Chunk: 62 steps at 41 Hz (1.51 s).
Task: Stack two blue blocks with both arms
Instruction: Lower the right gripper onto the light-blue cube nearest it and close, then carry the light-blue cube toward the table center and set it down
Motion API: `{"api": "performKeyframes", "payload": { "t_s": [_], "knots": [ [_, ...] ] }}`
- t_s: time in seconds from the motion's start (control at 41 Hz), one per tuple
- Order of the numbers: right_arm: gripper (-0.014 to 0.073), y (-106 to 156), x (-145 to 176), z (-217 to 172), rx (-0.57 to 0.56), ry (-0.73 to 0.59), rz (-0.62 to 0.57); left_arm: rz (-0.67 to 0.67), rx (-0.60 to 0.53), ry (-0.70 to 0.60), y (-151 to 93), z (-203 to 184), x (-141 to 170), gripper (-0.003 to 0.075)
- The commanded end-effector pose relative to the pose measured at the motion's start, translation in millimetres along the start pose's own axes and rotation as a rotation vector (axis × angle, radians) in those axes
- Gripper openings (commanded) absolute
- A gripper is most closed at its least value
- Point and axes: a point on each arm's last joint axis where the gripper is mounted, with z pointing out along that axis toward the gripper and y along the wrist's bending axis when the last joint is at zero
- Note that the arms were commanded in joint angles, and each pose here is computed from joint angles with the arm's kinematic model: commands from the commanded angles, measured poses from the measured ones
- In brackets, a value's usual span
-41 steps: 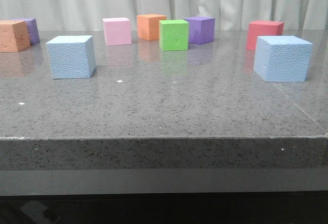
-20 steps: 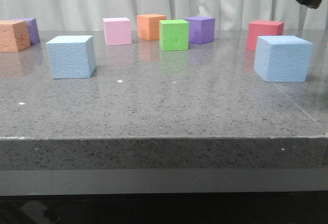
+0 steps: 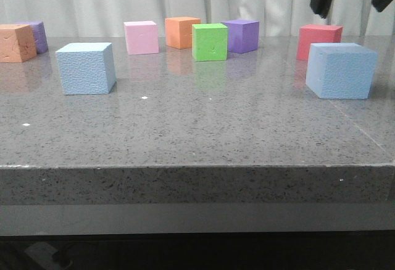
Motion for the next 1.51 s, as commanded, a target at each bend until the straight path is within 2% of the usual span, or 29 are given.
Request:
{"api": "performKeyframes", "payload": {
  "t_s": [0.0, 0.512, 0.683, 0.878, 0.951, 1.122, 1.317, 1.488],
  "knots": [
    [0.0584, 0.8, -14.9, -12.0, -0.01, -0.114, 0.007, -0.019, 0.011, -0.095, -1.9, -0.5, -14.9, 0.0584],
    [0.0584, -3.0, -10.7, 44.6, 0.045, 0.03, 0.038, -0.019, 0.011, -0.095, -1.9, -0.5, -14.9, 0.0584],
    [0.0577, -3.7, -7.1, 50.4, 0.061, 0.074, 0.037, -0.019, 0.011, -0.095, -1.9, -0.5, -14.9, 0.0584],
    [0.0415, -1.5, -7.3, 44.7, 0.034, 0.077, 0.059, -0.019, 0.011, -0.095, -1.9, -0.5, -14.9, 0.0584],
    [0.0392, 2.0, -8.7, 38.4, 0.003, 0.089, 0.084, -0.019, 0.011, -0.095, -1.9, -0.5, -14.9, 0.0584],
    [0.0392, 20.1, -13.0, 18.3, -0.036, 0.121, 0.069, -0.019, 0.011, -0.095, -1.9, -0.5, -14.9, 0.0584],
    [0.0392, 68.7, -14.2, -3.1, -0.117, 0.06, -0.026, -0.019, 0.011, -0.095, -1.9, -0.5, -14.9, 0.0584],
    [0.0392, 101.1, -12.3, 2.2, -0.025, 0.027, -0.004, -0.019, 0.011, -0.095, -1.9, -0.5, -14.9, 0.0584]
  ]
}}
